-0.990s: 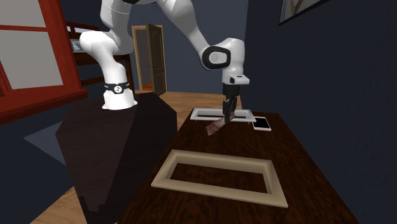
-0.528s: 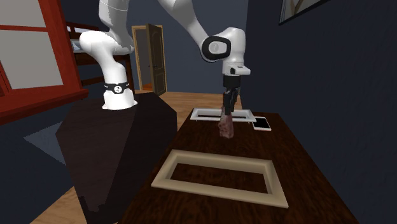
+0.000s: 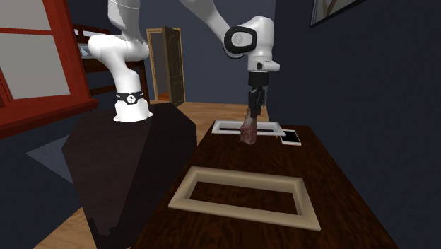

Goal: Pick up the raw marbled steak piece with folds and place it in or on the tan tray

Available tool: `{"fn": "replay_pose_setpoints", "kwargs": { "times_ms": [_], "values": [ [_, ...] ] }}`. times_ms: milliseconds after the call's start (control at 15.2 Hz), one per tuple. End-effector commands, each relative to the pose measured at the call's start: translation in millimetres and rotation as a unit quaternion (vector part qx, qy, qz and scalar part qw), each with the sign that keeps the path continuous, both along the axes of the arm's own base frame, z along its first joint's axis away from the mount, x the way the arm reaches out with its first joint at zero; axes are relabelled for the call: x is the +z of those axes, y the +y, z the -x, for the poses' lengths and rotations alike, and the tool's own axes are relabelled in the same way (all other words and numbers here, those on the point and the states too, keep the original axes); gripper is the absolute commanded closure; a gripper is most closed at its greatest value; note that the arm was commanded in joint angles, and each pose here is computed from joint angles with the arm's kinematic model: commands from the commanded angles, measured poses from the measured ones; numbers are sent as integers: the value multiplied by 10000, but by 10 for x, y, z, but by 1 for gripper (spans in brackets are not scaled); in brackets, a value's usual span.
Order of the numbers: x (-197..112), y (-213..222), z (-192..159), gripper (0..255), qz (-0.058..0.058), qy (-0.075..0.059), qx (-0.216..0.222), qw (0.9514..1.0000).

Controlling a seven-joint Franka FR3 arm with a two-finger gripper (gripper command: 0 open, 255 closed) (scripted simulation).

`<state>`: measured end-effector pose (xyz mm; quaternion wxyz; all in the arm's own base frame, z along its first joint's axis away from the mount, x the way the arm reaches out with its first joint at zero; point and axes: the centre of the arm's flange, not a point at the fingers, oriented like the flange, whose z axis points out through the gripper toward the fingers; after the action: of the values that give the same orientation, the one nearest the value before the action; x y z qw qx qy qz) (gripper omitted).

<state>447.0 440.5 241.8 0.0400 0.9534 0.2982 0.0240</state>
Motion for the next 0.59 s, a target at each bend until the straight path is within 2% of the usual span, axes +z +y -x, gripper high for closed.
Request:
{"fn": "replay_pose_setpoints", "kwargs": {
  "times_ms": [0,528],
  "values": [
    [69,8,7,255,-1,-1,1,10000],
    [66,-780,-696,255,-1,-1,1,10000]
  ]
}}
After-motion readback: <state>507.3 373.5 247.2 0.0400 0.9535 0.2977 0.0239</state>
